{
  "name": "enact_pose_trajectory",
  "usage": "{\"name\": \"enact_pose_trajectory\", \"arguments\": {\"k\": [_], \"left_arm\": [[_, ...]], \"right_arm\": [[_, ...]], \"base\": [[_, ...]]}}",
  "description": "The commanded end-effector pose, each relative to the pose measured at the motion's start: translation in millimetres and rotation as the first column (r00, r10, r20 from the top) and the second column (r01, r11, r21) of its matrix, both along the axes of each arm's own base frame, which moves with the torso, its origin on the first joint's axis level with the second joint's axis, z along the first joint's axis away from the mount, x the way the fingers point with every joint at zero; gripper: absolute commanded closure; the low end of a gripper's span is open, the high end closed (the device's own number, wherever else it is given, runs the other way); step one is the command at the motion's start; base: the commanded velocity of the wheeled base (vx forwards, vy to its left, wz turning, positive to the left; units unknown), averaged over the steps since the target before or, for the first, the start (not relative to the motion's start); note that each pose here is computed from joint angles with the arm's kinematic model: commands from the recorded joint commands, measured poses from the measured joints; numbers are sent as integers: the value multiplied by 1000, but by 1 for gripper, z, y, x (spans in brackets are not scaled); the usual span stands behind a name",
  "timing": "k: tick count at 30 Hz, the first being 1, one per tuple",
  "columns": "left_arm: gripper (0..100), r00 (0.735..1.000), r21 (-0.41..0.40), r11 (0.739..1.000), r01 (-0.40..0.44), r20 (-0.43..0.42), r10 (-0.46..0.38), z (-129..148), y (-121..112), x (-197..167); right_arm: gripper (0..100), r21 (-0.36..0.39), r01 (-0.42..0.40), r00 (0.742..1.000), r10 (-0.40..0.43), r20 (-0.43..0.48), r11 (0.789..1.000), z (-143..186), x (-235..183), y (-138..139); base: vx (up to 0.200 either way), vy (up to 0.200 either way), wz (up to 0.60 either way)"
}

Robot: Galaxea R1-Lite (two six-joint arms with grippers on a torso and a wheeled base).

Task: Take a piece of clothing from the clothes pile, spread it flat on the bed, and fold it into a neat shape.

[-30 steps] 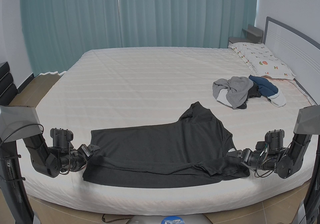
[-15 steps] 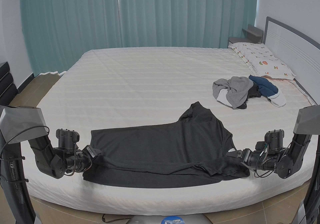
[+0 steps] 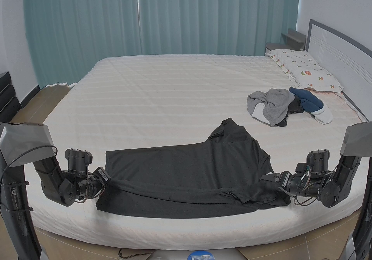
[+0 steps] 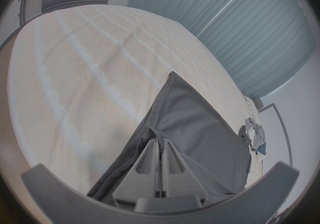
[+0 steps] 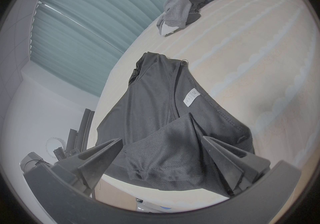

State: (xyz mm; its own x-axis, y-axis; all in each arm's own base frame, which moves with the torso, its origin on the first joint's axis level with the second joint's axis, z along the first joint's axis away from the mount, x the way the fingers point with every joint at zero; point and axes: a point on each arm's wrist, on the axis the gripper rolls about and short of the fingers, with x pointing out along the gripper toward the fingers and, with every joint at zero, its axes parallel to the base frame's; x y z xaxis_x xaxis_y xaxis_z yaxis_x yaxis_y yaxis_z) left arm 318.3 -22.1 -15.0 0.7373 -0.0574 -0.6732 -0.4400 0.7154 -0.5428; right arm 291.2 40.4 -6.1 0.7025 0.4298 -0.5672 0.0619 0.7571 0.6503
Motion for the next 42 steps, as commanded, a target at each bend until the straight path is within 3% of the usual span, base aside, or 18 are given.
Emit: {"name": "enact_pose_trajectory", "arguments": {"k": [1, 19, 20, 37, 42], "left_arm": [[100, 1000, 0, 1000, -11, -1, 11, -1, 3, 0], [100, 1000, -7, 1000, -16, 9, 16, 0, 4, 2], [100, 1000, -6, 1000, -16, 8, 16, 0, 4, 2], [100, 1000, -8, 1000, -16, 25, 17, 3, 3, 3], [100, 998, -60, 997, -55, 41, 58, 6, 2, 8]], "right_arm": [[0, -3, -13, 1000, 13, -8, 1000, -8, 4, 5], [0, -16, -40, 999, 40, -7, 999, -34, 22, 17], [100, -16, -38, 999, 38, -3, 999, -35, 23, 16], [100, -10, 32, 996, -31, 83, 999, -16, 37, 2], [100, -3, 47, 989, -46, 143, 999, -5, 43, -2]], "base": [[0, 0, 0], [0, 0, 0], [0, 0, 0], [0, 0, 0], [0, 0, 0]]}}
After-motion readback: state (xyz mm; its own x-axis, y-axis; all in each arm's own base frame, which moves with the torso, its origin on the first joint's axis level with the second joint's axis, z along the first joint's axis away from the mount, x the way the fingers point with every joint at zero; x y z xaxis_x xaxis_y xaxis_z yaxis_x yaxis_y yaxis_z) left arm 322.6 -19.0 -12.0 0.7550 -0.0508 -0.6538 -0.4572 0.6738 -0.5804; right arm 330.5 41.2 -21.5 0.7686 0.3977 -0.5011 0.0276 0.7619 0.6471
